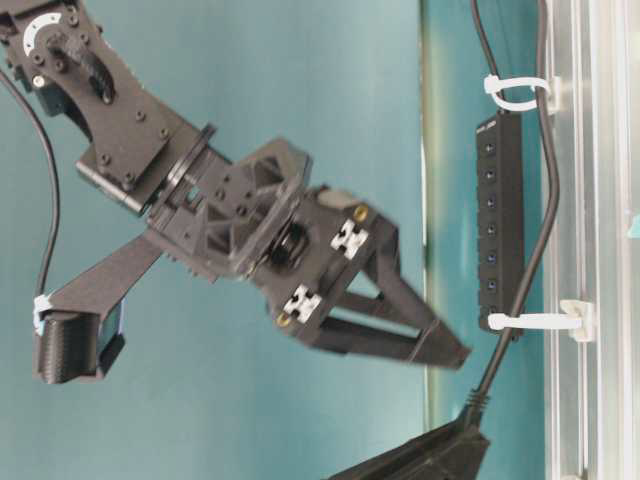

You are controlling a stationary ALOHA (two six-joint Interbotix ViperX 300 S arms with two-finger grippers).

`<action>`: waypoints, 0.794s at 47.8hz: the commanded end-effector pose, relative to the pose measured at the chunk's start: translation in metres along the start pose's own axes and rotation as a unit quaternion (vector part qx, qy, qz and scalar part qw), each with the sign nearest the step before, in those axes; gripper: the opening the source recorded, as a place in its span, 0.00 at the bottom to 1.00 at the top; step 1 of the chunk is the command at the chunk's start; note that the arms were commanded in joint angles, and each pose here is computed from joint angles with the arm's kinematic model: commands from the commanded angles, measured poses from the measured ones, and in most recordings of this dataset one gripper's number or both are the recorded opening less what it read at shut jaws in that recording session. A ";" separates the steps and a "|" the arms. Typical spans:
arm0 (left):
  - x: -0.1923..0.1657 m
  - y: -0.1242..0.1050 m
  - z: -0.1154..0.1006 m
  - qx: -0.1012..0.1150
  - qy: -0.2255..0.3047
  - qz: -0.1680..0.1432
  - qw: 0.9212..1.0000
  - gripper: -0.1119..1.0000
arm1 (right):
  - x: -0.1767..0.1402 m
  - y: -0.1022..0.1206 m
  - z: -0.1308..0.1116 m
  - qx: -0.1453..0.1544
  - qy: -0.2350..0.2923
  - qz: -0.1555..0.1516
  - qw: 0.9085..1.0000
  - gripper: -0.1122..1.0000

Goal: Pass the USB cable through three rings with both arms.

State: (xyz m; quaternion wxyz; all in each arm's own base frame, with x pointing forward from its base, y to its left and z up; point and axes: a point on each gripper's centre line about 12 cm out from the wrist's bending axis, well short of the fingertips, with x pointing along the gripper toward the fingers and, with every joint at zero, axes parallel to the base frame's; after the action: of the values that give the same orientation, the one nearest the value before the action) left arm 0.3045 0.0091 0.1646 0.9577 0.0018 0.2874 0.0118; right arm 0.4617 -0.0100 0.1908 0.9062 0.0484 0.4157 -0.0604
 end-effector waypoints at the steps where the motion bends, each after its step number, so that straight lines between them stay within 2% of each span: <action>1: -0.004 -0.001 0.008 0.003 -0.016 -0.001 1.000 0.32 | -0.002 0.000 0.011 -0.006 -0.018 0.002 1.000 0.70; 12: -0.004 -0.001 0.009 0.004 -0.016 -0.001 1.000 0.32 | 0.012 0.003 0.011 -0.007 -0.014 0.004 1.000 0.70; 19: -0.004 0.000 0.009 0.004 -0.017 -0.001 1.000 0.32 | 0.024 0.006 0.013 -0.008 -0.018 0.007 1.000 0.66; 30: -0.003 -0.001 0.009 0.004 -0.016 -0.001 1.000 0.32 | 0.030 0.008 0.015 -0.009 -0.021 0.008 1.000 0.47; 38: -0.003 0.000 0.010 0.004 -0.017 -0.001 1.000 0.32 | 0.035 0.008 0.011 -0.012 -0.013 0.007 1.000 0.28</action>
State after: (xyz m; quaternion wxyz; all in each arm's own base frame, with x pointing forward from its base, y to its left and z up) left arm 0.3036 0.0091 0.1661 0.9582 0.0041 0.2860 0.0112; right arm 0.4905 -0.0079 0.1650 0.9076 0.0466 0.4136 -0.0549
